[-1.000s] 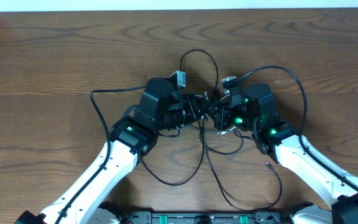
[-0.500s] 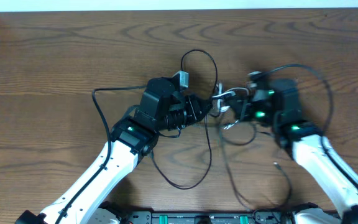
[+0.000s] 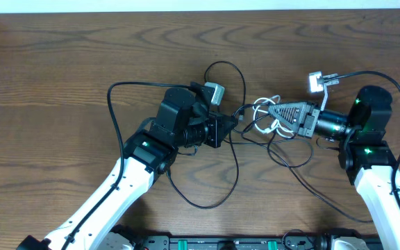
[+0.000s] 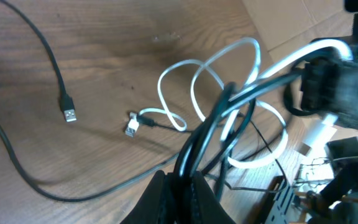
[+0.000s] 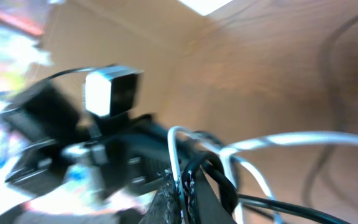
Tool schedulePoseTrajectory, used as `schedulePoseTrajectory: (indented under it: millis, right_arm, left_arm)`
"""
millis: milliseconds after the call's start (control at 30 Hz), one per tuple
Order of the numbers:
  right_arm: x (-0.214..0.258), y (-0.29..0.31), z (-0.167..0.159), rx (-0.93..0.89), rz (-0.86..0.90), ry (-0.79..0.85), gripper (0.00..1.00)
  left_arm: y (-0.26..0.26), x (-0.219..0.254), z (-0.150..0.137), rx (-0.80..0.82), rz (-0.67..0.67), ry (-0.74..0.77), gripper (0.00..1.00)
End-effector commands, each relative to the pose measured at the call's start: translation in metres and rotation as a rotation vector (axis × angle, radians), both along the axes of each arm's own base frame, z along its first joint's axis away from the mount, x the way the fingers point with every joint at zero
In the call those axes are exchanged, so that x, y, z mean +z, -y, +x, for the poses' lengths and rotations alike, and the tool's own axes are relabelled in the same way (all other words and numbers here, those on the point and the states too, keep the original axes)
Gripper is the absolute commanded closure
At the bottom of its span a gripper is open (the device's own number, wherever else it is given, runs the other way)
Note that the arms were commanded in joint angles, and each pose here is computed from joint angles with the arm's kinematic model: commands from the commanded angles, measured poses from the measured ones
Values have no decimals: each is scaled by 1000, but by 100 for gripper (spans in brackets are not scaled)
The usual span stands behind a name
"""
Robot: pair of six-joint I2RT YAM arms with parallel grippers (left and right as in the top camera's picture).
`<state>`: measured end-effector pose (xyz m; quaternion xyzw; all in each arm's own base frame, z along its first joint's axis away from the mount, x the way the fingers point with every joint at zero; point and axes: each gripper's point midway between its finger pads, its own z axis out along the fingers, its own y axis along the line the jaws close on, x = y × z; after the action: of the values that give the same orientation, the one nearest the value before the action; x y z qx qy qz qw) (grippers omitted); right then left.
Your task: Untangle cables
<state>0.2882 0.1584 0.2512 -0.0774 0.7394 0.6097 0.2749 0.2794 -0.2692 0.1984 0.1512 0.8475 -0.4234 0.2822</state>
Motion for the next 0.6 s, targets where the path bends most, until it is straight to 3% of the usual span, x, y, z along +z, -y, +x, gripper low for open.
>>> schedulePoseTrajectory:
  millis: [0, 267, 567]
  right_arm:
    - [20, -9, -30, 160, 97, -117, 99]
    - [36, -10, -11, 62, 124, -126, 99]
    - [75, -42, -28, 150, 191, -43, 99]
  left_arm:
    - [-1, 12, 1, -37, 15, 90, 92]
    - [0, 12, 2, -46, 22, 103, 92]
    - [-4, 0, 10, -25, 78, 123, 92]
